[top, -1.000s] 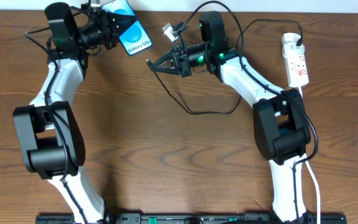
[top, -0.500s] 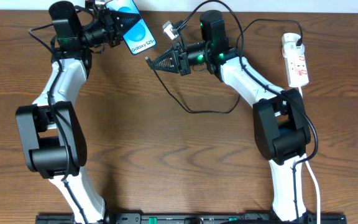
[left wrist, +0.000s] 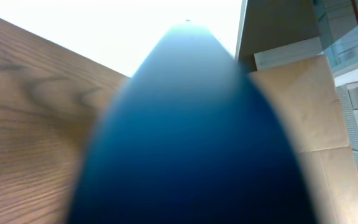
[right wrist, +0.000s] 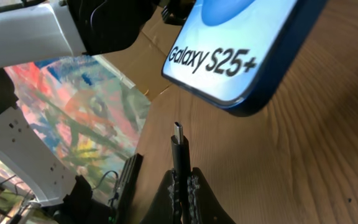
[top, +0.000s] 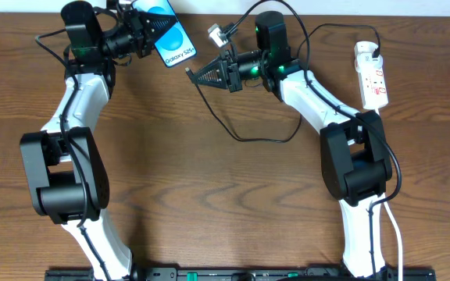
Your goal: Plug charger to phone and switch on socket
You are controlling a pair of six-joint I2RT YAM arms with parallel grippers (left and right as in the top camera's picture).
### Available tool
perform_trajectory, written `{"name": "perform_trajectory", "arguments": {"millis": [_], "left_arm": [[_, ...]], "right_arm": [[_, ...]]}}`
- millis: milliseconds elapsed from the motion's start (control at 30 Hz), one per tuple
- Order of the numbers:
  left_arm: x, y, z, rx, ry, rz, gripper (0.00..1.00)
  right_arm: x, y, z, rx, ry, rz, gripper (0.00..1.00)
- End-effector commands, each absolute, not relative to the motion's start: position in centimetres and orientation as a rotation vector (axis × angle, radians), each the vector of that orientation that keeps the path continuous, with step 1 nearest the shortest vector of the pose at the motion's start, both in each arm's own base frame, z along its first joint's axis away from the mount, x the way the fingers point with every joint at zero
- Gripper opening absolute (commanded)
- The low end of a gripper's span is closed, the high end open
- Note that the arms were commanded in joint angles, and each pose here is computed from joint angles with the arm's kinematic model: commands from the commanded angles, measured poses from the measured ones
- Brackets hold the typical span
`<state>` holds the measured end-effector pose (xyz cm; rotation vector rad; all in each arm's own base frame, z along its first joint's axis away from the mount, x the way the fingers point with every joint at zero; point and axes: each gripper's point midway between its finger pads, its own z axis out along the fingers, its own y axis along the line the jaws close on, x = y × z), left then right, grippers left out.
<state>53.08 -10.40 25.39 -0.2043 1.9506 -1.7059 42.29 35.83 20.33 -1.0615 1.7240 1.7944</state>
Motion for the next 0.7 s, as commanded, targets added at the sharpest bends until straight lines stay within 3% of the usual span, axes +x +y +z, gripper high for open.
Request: {"name": "perform_trajectory", "arguments": {"millis": [0, 667], "left_arm": [[53.16, -10.26, 26.73, -0.17, 1.921, -1.692, 0.07], [53.28, -10.2, 26.76, -0.174, 1.917, -1.685, 0.07]], "right_arm": [[42.46, 35.45, 23.17, -1.069, 1.68, 1.765, 0.01], [43.06, 36.42, 23.41, -0.969, 1.761, 1.778, 0.01]]}}
